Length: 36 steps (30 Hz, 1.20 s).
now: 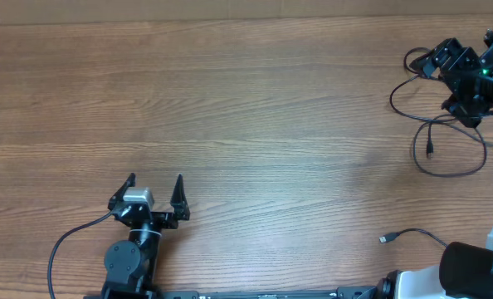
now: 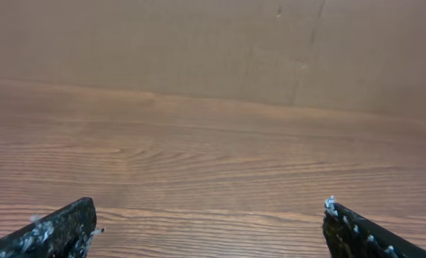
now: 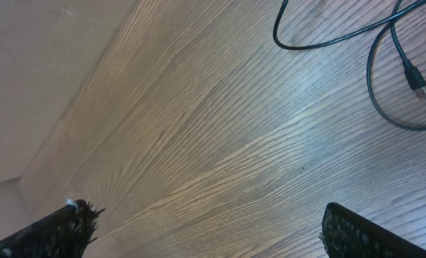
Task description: Untangle cables
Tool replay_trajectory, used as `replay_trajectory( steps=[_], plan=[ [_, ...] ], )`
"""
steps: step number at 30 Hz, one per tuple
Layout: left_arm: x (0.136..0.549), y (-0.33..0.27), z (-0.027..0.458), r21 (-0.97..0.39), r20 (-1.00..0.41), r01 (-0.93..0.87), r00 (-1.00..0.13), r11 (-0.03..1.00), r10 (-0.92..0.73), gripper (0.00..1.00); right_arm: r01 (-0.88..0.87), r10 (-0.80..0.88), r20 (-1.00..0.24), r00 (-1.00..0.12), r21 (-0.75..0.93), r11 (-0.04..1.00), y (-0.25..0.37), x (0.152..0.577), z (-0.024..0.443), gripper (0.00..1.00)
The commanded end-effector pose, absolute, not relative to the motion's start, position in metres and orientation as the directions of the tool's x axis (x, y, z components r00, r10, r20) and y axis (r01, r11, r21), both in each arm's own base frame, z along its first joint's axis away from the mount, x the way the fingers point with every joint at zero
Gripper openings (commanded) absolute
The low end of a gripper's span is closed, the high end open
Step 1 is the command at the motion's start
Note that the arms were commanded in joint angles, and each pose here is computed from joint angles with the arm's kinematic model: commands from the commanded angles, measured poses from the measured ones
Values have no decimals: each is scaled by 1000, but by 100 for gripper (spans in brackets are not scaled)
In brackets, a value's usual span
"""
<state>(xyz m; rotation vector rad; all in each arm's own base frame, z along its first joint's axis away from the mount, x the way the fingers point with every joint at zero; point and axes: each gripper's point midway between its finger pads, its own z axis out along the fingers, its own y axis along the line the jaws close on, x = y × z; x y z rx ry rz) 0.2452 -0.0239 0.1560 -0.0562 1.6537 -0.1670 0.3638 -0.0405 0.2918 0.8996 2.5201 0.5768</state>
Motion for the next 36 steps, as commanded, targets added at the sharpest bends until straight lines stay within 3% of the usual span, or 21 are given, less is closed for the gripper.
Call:
replay_trajectory(
  steps=[1,11,36],
  plan=[
    [246,-13,157,-122,-990,28,-79,992,-119,100,478,652,-244,-717,508,716,-38,364,296,100],
    [246,11,157,-122,-990,-69,-64,990,-127,100,478,652,-244,-717,508,716,-38,364,296,100],
    [246,11,157,-122,-990,-69,-64,990,-126,100,479,653,-244,-717,508,716,-38,364,296,100]
  ],
)
